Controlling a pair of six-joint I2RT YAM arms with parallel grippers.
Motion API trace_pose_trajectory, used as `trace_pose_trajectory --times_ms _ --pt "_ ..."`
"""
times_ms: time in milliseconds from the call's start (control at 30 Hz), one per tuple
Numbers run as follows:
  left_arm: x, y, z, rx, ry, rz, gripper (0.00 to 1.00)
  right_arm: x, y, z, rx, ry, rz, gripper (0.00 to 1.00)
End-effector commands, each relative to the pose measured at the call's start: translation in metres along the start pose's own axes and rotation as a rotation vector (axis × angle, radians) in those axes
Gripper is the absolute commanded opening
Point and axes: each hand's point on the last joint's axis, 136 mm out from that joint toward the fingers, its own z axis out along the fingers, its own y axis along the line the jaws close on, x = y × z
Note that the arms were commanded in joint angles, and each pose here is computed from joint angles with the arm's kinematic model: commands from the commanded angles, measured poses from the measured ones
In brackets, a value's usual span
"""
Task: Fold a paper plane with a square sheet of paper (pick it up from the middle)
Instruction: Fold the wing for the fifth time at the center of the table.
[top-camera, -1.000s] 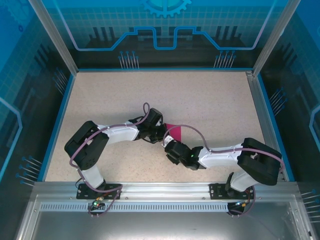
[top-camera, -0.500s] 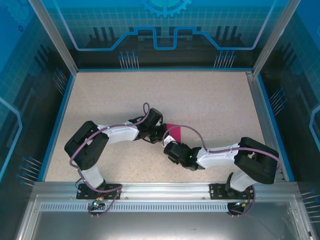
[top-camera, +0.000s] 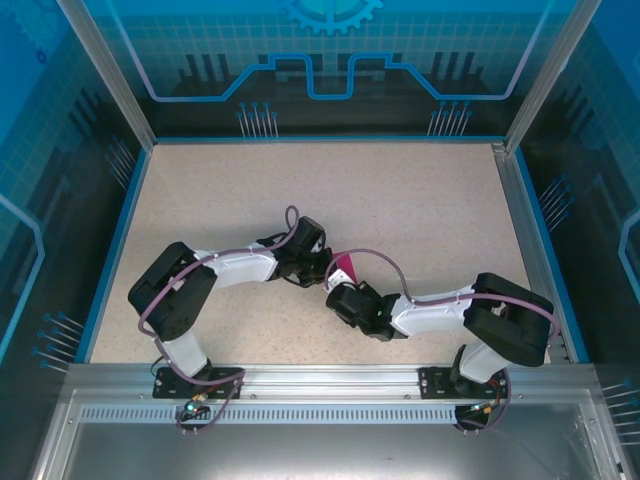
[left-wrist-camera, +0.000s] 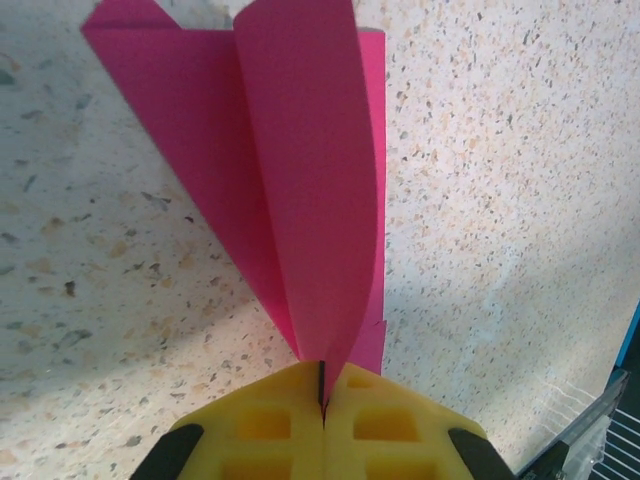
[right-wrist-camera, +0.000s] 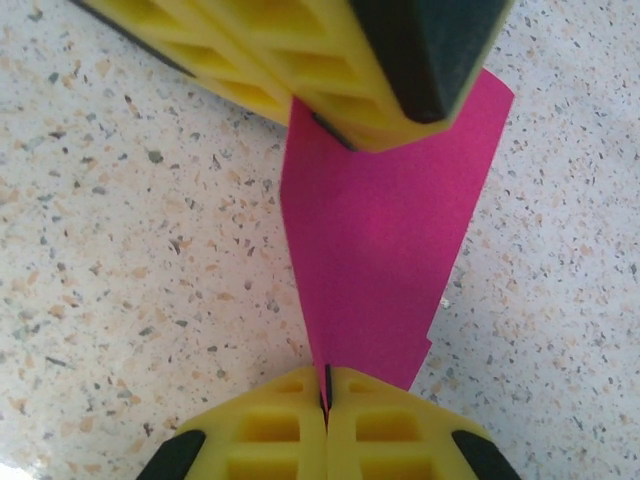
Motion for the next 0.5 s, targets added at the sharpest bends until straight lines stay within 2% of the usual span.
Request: trace_pose_trajectory --times_ms 0,33,100,233,467 --pt "-0.006 -0.013 -0.02 0.002 -0.047 0.026 0.11 -0.013 0.003 0.0 0.003 -0.039 0.043 0.02" --pt "-0.008 -0.011 -0.023 -0.01 -0.065 0.02 0.18 -0.014 0.004 0.0 -0.009 -0.043 0.052 0.02" --pt "-0.011 -0.007 -0.033 -0.026 -0.107 0.013 0.23 -0.016 0.006 0.001 -0.038 -0.055 0.073 0.02" --pt "-0.021 0.01 -0.055 -0.085 -0.204 -0.018 0.4 -0.027 0.014 0.003 -0.123 -0.089 0.107 0.02" --pt "-0.027 0.037 -0.083 -0.154 -0.31 -0.088 0.5 -0.039 0.017 0.012 -0.151 -0.092 0.13 0.02"
